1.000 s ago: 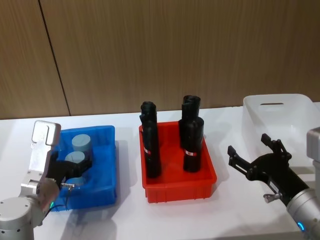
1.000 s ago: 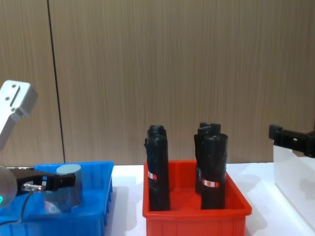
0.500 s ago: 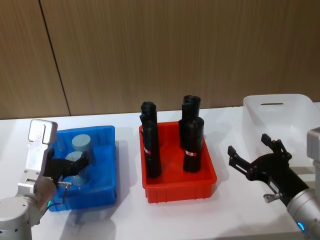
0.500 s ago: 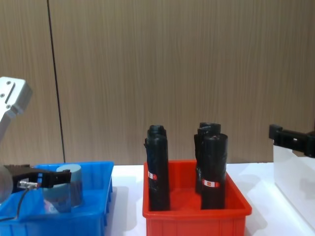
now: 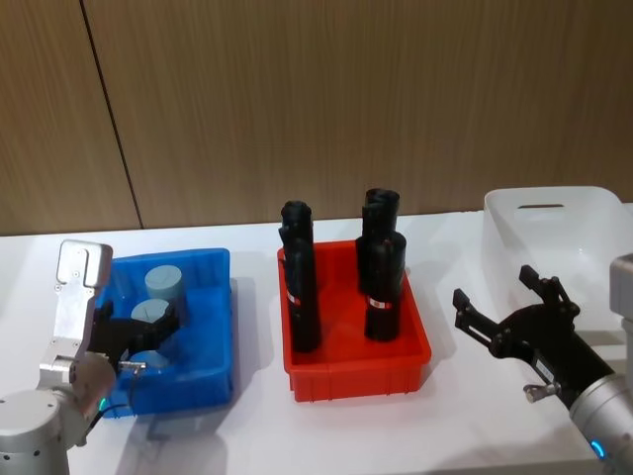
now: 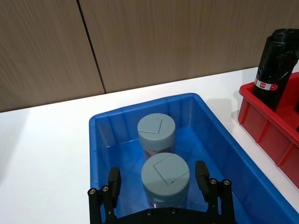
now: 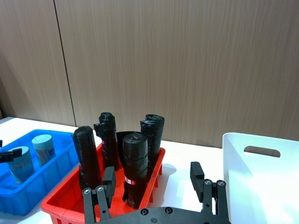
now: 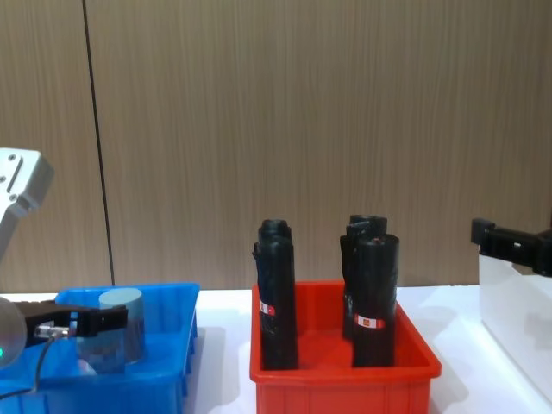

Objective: Pick the cotton swabs from the blue box and place them into the white box.

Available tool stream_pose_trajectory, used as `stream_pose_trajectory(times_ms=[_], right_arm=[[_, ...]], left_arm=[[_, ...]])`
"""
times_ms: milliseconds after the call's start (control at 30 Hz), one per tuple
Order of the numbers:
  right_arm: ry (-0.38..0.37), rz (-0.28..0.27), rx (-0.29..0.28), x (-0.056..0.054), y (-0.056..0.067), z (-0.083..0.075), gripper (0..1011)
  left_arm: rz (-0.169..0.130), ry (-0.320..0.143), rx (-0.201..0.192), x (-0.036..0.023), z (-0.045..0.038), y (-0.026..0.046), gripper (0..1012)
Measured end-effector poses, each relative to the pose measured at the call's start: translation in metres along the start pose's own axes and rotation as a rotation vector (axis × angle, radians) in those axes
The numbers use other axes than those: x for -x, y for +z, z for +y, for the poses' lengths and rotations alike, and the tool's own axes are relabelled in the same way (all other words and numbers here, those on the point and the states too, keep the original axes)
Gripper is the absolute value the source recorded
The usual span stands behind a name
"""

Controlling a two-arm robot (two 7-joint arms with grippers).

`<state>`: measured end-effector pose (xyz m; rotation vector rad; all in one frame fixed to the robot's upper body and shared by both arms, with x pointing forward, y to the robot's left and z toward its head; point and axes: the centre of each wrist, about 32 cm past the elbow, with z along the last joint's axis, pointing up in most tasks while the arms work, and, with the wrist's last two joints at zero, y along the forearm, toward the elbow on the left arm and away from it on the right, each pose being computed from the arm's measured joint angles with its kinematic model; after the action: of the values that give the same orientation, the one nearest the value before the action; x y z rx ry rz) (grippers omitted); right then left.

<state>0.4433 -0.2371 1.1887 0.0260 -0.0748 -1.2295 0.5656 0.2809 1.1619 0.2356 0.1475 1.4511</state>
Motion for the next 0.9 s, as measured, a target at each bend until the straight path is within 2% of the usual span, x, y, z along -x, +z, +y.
stream_pose_trajectory(times_ms=[567,900], right_arm=[[0.0,0.0,0.0,0.0,0.0,0.0,1002],[0.0,0.0,0.0,0.0,0.0,0.0,1002]], left_arm=[[0.013,-0.044,0.014,0.0026,-0.0087,-0.0025,1004],[0.01,-0.035,0.007,0.0038,-0.0106,-0.0034,1004]])
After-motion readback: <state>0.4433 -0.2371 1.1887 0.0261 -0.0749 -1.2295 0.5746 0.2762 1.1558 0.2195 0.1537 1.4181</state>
